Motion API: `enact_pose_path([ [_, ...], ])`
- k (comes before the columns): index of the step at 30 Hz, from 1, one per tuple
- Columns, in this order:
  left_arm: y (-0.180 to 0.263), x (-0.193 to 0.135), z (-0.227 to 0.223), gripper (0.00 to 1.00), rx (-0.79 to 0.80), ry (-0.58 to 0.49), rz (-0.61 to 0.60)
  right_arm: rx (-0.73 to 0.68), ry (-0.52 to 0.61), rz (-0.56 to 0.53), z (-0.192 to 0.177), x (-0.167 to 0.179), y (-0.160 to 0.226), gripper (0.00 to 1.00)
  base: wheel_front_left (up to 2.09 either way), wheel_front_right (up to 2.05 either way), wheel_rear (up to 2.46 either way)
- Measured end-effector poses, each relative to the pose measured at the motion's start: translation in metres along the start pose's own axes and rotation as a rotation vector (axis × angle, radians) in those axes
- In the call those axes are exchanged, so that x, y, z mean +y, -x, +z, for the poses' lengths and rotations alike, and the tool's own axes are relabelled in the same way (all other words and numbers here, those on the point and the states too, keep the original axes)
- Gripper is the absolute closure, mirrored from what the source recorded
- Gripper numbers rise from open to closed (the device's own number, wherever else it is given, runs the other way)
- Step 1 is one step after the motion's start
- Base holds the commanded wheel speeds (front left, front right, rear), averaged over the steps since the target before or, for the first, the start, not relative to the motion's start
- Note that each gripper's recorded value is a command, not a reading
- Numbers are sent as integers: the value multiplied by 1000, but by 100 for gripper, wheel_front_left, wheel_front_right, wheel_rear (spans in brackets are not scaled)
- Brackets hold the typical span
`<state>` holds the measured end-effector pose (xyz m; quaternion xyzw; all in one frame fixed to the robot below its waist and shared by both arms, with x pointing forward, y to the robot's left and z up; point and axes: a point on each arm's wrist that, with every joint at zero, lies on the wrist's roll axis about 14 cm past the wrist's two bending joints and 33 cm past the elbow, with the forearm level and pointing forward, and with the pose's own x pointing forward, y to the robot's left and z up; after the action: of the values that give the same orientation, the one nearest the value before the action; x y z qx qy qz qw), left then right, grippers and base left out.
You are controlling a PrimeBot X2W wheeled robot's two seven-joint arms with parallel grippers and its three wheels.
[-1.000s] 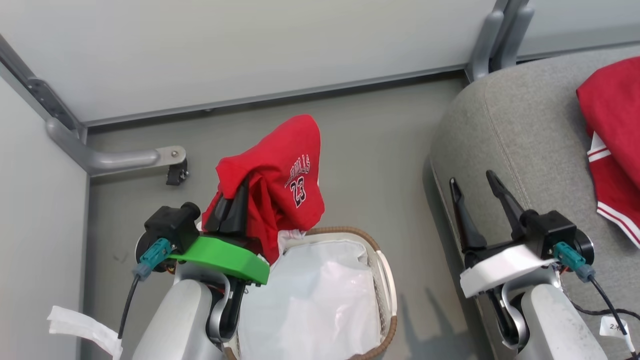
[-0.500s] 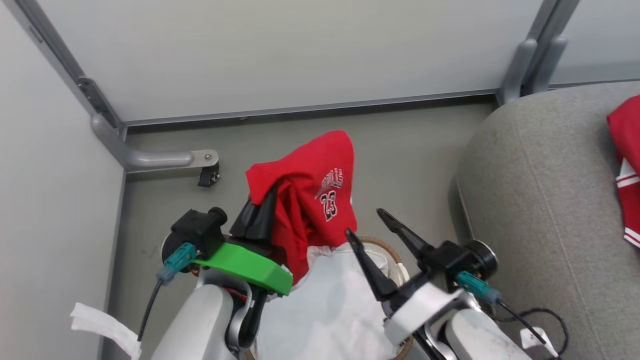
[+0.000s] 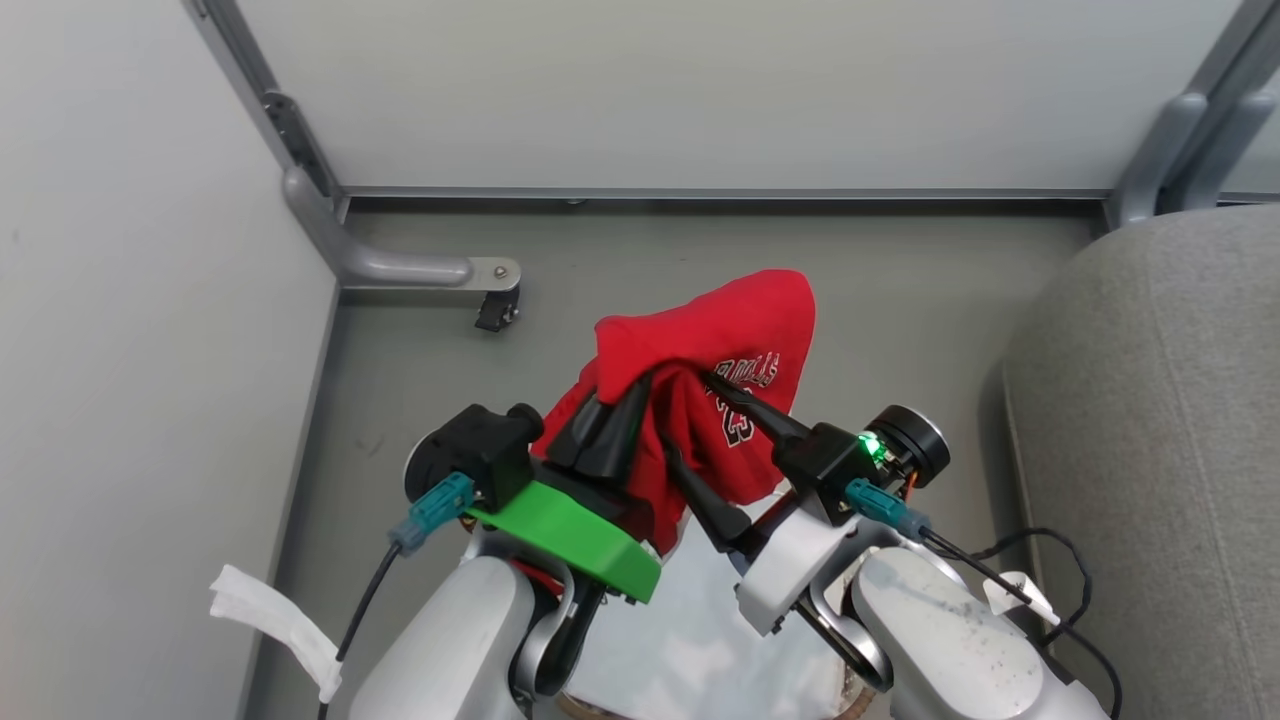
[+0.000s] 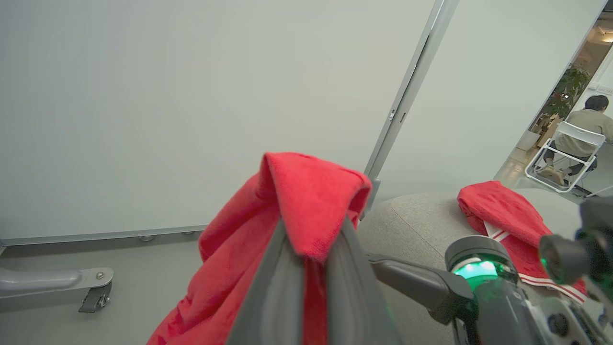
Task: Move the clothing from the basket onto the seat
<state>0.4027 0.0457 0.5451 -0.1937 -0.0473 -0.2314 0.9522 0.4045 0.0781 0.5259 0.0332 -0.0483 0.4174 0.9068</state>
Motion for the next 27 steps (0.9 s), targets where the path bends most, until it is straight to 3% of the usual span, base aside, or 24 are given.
enact_pose_path([
  [19,8,-5,6,100,-1,-9,-13,202,-32,61,-72,11,-13,0,0,0,0],
  [20,8,-5,6,100,-1,-12,-15,211,-41,60,-75,12,-13,23,0,0,0],
  [21,8,-5,6,100,0,-12,-17,219,-47,61,-78,12,-13,56,0,0,0],
  [22,8,-5,6,100,2,-11,-15,228,-53,63,-82,13,-13,100,0,0,0],
  [27,9,1,3,100,9,-6,4,238,-82,61,-88,12,-18,100,0,0,0],
])
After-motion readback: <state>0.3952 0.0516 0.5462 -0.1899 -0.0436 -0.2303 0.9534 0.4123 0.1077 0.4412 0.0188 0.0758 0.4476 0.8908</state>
